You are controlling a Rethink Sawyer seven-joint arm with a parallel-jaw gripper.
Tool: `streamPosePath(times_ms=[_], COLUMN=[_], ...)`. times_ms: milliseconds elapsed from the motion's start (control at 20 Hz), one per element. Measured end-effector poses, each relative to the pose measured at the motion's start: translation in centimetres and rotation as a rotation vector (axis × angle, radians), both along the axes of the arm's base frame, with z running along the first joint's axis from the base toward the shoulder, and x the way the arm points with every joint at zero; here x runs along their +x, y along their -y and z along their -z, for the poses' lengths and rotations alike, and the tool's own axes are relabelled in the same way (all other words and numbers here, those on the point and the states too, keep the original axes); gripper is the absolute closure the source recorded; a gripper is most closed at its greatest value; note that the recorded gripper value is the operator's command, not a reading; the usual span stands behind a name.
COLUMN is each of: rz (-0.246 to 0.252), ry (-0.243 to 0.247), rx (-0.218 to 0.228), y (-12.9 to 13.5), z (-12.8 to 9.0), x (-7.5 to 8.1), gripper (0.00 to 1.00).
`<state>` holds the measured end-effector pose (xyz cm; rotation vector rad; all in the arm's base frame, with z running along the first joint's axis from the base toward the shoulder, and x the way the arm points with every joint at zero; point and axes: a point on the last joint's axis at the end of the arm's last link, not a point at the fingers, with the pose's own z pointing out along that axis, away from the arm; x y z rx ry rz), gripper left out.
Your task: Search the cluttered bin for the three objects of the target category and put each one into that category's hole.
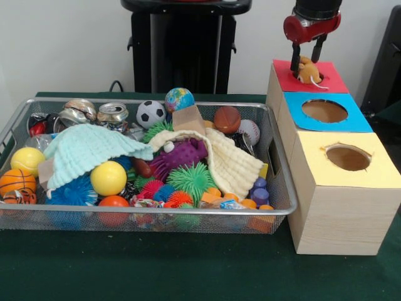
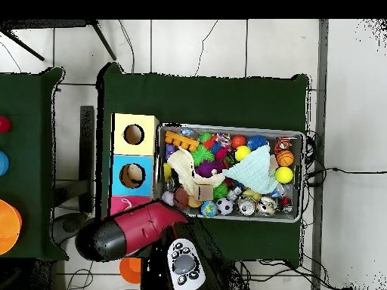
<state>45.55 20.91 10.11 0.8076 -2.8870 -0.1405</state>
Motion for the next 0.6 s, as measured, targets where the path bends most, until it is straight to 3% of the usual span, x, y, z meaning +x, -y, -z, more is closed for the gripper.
streamPosePath(times_ms=[600], rz=[0.007], ry=[-0.005], rx=[-0.033], y=[0.60], z=[0.06], x=[-0.33], gripper=[0.00])
